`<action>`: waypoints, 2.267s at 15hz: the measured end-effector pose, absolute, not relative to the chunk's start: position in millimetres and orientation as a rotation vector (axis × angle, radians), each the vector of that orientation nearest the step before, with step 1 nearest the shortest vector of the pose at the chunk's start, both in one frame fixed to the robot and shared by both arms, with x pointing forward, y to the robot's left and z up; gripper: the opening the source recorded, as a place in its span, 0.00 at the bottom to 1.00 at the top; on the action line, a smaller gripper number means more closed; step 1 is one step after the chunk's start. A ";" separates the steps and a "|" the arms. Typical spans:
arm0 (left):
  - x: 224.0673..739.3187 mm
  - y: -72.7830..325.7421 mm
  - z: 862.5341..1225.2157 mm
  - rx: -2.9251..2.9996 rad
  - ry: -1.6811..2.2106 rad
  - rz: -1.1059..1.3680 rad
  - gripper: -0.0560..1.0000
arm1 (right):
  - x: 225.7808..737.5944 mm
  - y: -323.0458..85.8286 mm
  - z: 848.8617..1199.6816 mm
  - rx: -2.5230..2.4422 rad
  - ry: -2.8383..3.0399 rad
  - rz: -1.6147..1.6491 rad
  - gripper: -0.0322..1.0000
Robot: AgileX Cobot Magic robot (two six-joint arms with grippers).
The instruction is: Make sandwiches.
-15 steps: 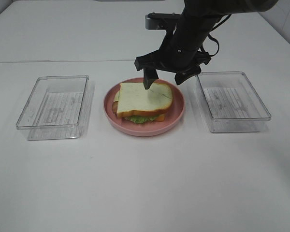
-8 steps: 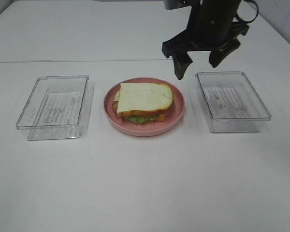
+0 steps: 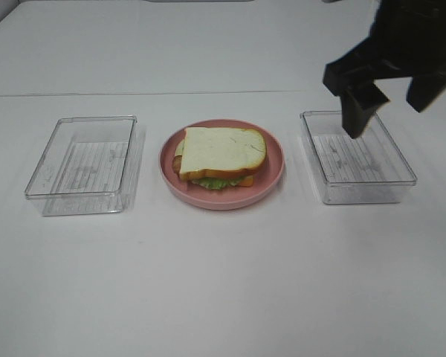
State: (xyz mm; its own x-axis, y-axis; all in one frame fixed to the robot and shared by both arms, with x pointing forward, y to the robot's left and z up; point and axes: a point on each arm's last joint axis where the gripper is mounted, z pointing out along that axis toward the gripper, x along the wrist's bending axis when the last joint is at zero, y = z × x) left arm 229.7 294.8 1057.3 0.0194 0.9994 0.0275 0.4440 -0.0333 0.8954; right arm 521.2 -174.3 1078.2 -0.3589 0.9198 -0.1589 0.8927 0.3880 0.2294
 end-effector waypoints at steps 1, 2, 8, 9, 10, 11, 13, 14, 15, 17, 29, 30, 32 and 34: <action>229.7 294.8 1057.3 1.571 1.515 0.969 0.80 | 499.8 -185.0 1078.4 1.626 2.378 0.142 0.80; 229.7 294.8 1057.3 1.571 1.515 0.969 0.80 | 491.2 -189.4 1077.9 1.632 2.375 0.141 0.80; 229.7 294.8 1057.3 1.571 1.515 0.969 0.80 | 362.0 -255.4 1064.0 1.705 2.209 0.357 0.80; 229.7 294.8 1057.3 1.571 1.515 0.969 0.80 | 354.0 -260.7 1061.7 1.715 2.188 0.376 0.80; 229.7 294.8 1057.3 1.571 1.515 0.969 0.80 | 333.1 -277.7 1055.5 1.775 2.096 0.410 0.80; 229.7 294.8 1057.3 1.571 1.515 0.969 0.80 | 320.0 -288.4 1053.1 1.814 2.025 0.424 0.80; 229.7 294.8 1057.3 1.571 1.515 0.969 0.80 | 294.2 -302.2 1056.1 1.789 1.919 0.496 0.80; 229.7 294.8 1057.3 1.571 1.515 0.969 0.80 | 283.7 -305.7 1059.2 1.762 1.873 0.546 0.80; 229.7 294.8 1057.3 1.571 1.515 0.969 0.80 | 278.1 -307.1 1060.5 1.749 1.846 0.576 0.80; 229.7 294.8 1057.3 1.571 1.515 0.969 0.80 | 252.3 -311.9 1062.8 1.674 1.746 0.721 0.80; 229.7 294.8 1057.3 1.571 1.515 0.969 0.80 | 226.9 -299.2 1040.5 1.571 1.719 0.859 0.80; 229.7 294.8 1057.3 1.571 1.515 0.969 0.80 | 229.4 -299.1 1039.0 1.558 1.715 0.864 0.80; 229.7 294.8 1057.3 1.571 1.515 0.969 0.80 | 233.7 -298.8 1036.4 1.544 1.700 0.879 0.80; 229.7 294.8 1057.3 1.571 1.515 0.969 0.80 | 236.1 -298.7 1035.5 1.535 1.690 0.889 0.80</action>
State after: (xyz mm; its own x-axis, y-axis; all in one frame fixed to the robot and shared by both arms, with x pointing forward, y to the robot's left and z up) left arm 229.7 294.8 1057.3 0.0194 0.9994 0.0275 0.4440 -0.0333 0.8954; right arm 236.1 -298.7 1035.5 -0.0750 0.9965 -0.0380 0.5334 0.0723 0.8428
